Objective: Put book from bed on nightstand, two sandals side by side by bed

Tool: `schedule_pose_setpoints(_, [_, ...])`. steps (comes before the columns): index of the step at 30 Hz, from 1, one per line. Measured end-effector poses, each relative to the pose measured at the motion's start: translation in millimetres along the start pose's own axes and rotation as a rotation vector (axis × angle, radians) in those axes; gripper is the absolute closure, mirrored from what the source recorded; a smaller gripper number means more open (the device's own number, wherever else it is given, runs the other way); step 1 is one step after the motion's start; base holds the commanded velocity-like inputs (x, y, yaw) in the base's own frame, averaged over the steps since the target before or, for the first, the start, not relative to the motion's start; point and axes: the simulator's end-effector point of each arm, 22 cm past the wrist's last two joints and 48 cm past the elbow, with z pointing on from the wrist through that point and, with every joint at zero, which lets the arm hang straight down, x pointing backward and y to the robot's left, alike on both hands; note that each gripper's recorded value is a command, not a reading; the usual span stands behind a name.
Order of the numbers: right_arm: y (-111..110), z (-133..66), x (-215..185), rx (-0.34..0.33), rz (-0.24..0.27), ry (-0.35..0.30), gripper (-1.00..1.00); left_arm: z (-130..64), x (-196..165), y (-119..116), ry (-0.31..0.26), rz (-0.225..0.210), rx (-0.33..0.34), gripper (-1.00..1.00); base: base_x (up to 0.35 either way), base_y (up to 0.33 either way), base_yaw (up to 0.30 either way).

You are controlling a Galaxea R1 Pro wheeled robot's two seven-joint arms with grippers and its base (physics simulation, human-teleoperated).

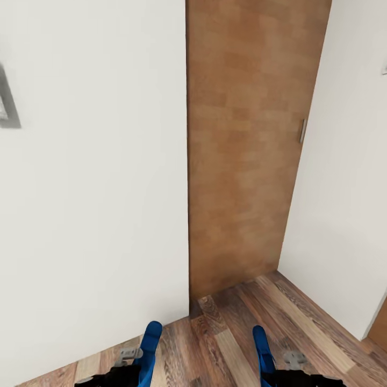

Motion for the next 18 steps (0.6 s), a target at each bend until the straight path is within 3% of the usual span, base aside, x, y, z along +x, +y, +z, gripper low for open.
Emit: schedule_pose_setpoints(18, [-0.4,-0.1,-0.2,0.001,0.001,-0.001,1.0,0.1,1.0,-1.1,-0.002,0.001,0.003,1.0,0.0,0.0,0.294])
